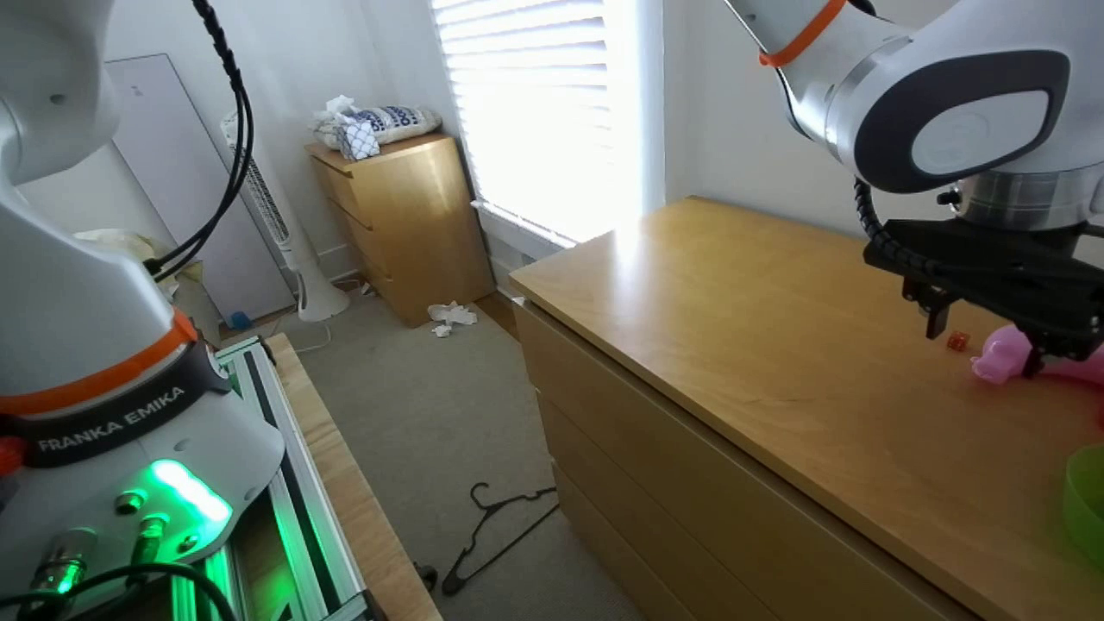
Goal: Pick up the purple banana and move it to the far left of the counter top
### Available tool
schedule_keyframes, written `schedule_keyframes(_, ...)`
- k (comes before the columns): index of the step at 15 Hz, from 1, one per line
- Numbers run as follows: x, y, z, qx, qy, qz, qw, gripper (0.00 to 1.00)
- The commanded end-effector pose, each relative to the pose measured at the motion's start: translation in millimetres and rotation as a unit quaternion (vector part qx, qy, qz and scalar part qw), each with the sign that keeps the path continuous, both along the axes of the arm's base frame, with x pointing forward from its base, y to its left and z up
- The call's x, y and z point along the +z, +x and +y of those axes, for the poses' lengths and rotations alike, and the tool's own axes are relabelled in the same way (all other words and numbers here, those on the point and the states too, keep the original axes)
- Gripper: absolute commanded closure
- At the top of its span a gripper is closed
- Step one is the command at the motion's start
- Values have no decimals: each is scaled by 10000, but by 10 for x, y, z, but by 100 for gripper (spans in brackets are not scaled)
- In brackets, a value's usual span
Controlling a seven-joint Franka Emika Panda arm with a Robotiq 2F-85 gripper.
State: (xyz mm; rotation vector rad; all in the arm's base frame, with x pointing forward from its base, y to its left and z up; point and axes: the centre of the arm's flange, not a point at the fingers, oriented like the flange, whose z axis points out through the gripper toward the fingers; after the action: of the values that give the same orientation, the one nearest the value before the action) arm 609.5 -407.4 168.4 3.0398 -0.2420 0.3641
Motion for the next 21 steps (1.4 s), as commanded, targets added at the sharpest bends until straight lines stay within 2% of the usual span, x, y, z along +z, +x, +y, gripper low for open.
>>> schedule_keyframes(1, -105, 113, -85, -6, -36, -78, 10000, 35)
schedule_keyframes(3, -122, 141, -90, 15, -31, -94, 9999, 43)
schedule_keyframes(10, -184, 201, -93, 52, -80, -70, 9999, 40)
schedule_keyframes(16, -276, 201, -72, -98, 18, -7, 10000, 43)
schedule_keyframes(19, -302, 194, -77, -194, 34, 18, 9998, 57)
schedule_keyframes(20, -303, 188, -81, -253, 43, 37, 9997, 57)
schedule_keyframes(21, -305, 184, -83, -287, 34, 50, 9996, 64)
